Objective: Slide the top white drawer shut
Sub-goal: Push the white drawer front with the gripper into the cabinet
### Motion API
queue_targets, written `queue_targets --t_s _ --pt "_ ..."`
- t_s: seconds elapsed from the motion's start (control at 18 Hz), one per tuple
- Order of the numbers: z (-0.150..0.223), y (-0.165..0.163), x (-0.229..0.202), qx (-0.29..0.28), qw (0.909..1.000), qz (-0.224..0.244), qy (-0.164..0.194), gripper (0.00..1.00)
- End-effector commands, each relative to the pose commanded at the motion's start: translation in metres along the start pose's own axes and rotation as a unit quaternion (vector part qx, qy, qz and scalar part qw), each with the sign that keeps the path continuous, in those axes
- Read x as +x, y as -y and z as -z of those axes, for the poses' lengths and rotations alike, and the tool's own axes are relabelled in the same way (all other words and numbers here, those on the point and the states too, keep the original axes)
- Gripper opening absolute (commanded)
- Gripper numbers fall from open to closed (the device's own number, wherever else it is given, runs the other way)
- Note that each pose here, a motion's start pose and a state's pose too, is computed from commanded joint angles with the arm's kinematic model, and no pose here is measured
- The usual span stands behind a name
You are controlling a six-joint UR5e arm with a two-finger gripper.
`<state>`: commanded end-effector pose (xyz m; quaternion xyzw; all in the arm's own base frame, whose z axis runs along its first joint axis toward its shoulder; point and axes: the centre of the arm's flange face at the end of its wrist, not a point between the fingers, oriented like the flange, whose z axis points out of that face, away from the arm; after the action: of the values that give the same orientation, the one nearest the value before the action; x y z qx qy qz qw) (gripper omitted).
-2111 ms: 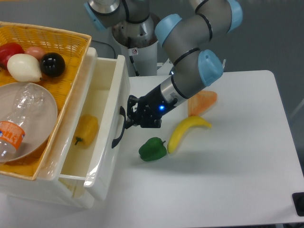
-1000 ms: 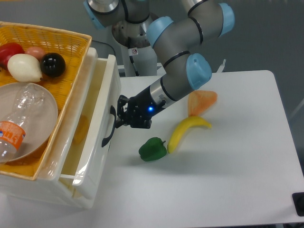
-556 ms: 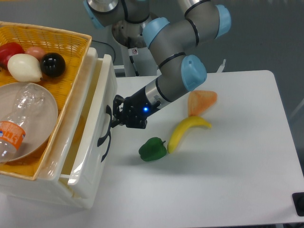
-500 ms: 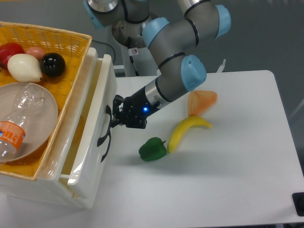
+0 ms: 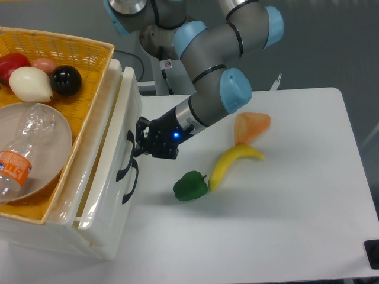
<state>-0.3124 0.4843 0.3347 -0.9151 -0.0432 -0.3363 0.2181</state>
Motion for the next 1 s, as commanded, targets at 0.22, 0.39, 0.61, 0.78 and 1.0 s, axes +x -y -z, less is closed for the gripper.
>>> queue_targets --t_s 0.22,0.39,0.61,0.78,1.0 --pt "-0.001 0.000 0.001 0.000 1.0000 -0.001 0.000 0.00" --pt "-0.002 0.000 0.000 -0.001 1.0000 -0.001 -0.001 0.00" --pt "-0.007 0.002 0.004 -0.006 1.0000 -0.003 -0.003 0.00" --pt "-0.009 0.001 0.005 -0.007 1.0000 -0.003 -0.004 0.00" --pt "-0.011 0.001 0.003 -0.008 0.9999 -0.002 -0.006 0.00"
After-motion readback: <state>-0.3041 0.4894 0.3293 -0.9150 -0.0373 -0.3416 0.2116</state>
